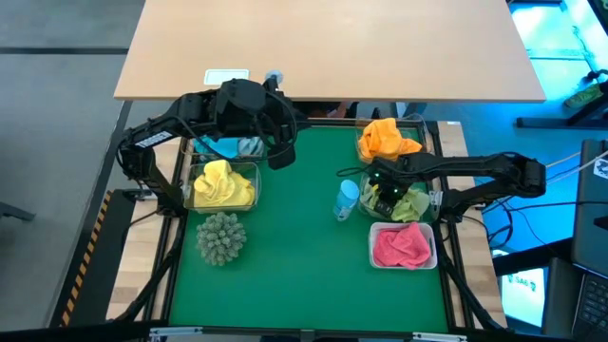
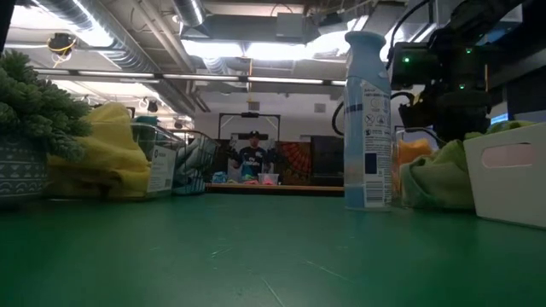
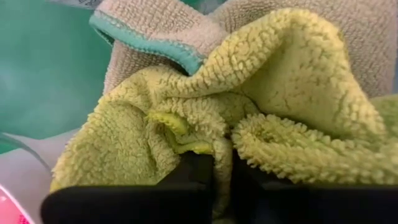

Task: Sort microfiber towel by color & place in baskets
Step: Put the light green microfiber towel into the bottom right transparent bin

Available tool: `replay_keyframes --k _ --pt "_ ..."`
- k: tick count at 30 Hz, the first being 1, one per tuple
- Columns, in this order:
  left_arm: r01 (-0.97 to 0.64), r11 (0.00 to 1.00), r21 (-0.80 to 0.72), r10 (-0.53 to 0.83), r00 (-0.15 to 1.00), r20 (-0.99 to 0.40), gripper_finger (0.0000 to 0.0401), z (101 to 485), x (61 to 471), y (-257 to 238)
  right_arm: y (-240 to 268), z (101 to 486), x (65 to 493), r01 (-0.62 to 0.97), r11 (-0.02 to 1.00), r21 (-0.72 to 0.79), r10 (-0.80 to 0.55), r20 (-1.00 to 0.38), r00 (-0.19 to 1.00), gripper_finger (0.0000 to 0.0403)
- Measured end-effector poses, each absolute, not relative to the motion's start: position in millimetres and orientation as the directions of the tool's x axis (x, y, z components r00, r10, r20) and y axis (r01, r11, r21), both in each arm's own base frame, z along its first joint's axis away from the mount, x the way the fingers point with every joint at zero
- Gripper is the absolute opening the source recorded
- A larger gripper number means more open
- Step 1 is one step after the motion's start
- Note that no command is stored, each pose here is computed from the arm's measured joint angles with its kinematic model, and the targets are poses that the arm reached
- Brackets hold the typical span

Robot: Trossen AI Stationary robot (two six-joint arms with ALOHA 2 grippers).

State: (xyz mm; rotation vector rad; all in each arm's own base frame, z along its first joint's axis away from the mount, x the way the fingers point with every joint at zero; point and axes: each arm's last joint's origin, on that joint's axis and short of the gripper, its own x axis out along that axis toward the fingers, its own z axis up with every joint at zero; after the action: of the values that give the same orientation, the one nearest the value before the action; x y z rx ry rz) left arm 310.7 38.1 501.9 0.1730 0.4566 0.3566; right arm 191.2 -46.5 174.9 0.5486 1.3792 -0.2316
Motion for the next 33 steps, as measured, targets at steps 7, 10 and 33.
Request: replay_keyframes --k 7,10,33 --pt "-0.293 0.924 0.245 0.372 0.832 -0.412 0.0083 504.2 302.4 37.2 -46.6 174.9 191.1 0.466 0.854 0.231 0.157 -0.969 0.192 0.0041" --pt "-0.282 0.931 0.230 0.355 0.844 -0.402 0.0083 515.5 279.0 34.5 -46.5 174.7 191.2 0.466 0.854 0.231 0.158 -0.969 0.191 0.0057" --pt "-0.195 0.978 0.077 0.209 0.941 -0.265 0.0082 418.7 114.7 2.1 -49.4 222.2 200.9 0.472 0.854 0.217 0.156 -0.974 0.165 0.0127"
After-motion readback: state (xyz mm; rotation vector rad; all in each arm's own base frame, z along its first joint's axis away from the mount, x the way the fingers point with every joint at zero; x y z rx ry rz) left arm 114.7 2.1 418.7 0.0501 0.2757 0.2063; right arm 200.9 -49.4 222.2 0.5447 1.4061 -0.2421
